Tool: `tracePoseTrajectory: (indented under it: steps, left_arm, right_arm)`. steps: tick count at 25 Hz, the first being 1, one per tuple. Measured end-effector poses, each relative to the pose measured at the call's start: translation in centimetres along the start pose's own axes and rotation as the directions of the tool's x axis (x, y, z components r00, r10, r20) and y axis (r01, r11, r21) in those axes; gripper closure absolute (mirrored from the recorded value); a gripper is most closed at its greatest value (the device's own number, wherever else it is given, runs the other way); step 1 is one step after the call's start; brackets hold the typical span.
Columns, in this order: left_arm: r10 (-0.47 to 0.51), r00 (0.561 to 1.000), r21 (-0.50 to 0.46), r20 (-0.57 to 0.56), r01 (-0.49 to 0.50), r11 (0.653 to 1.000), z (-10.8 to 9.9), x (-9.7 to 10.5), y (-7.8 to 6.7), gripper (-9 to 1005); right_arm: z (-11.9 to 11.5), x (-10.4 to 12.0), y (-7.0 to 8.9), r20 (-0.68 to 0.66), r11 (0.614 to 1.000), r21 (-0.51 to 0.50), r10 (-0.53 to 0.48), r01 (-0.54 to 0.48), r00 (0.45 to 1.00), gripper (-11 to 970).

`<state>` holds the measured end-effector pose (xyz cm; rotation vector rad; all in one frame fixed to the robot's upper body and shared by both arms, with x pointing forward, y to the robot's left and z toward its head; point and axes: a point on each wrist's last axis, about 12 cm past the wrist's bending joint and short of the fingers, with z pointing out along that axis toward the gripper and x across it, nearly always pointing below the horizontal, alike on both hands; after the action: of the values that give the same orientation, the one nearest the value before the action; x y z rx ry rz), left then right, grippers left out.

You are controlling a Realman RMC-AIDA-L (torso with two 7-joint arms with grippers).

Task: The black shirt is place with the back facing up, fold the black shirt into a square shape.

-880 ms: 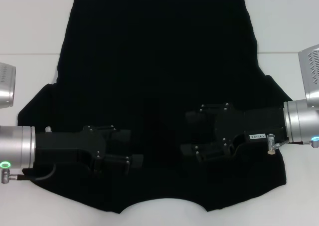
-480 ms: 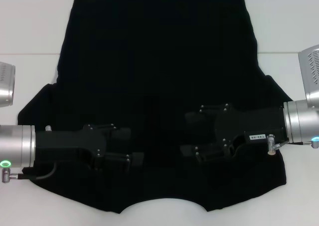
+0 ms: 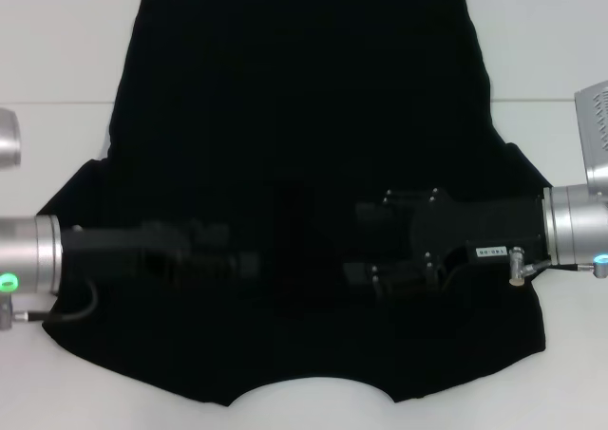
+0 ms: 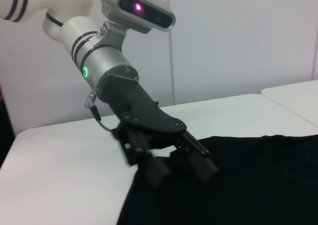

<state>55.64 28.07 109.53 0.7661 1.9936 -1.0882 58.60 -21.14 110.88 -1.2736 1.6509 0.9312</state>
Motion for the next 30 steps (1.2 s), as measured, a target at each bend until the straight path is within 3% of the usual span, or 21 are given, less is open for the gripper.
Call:
tracePoseTrajectory:
  steps: [7,13,20,26,30]
  left_arm:
    - [-0.179,0.984,-0.184,0.023,0.181,0.966,-2.0,-1.9,2.2,90]
    - [-0.352,0.935,-0.345,0.049,0.347,0.872,-5.5,-2.0,3.7,91]
    - [-0.437,0.897,-0.48,0.066,0.413,0.774,-7.8,-1.5,4.7,91]
    - [-0.509,0.854,-0.575,0.11,0.472,0.669,-8.7,-0.6,5.7,90]
    - [-0.519,0.848,-0.6,0.111,0.473,0.645,-8.9,-0.3,5.9,89]
  right_arm:
    - [0.9,-0.6,-0.2,0.02,1.0,0.02,0.022,-0.023,1.0,75]
    - [1.3,-1.1,-0.6,0.05,0.998,0.052,0.031,-0.033,0.998,74]
    - [1.5,-1.3,-0.8,0.06,0.997,0.069,0.028,-0.032,0.998,74]
    - [1.4,-1.3,-0.9,0.067,0.997,0.075,0.03,-0.035,0.997,74]
    - [1.4,-1.3,-0.9,0.069,0.996,0.078,0.03,-0.036,0.997,74]
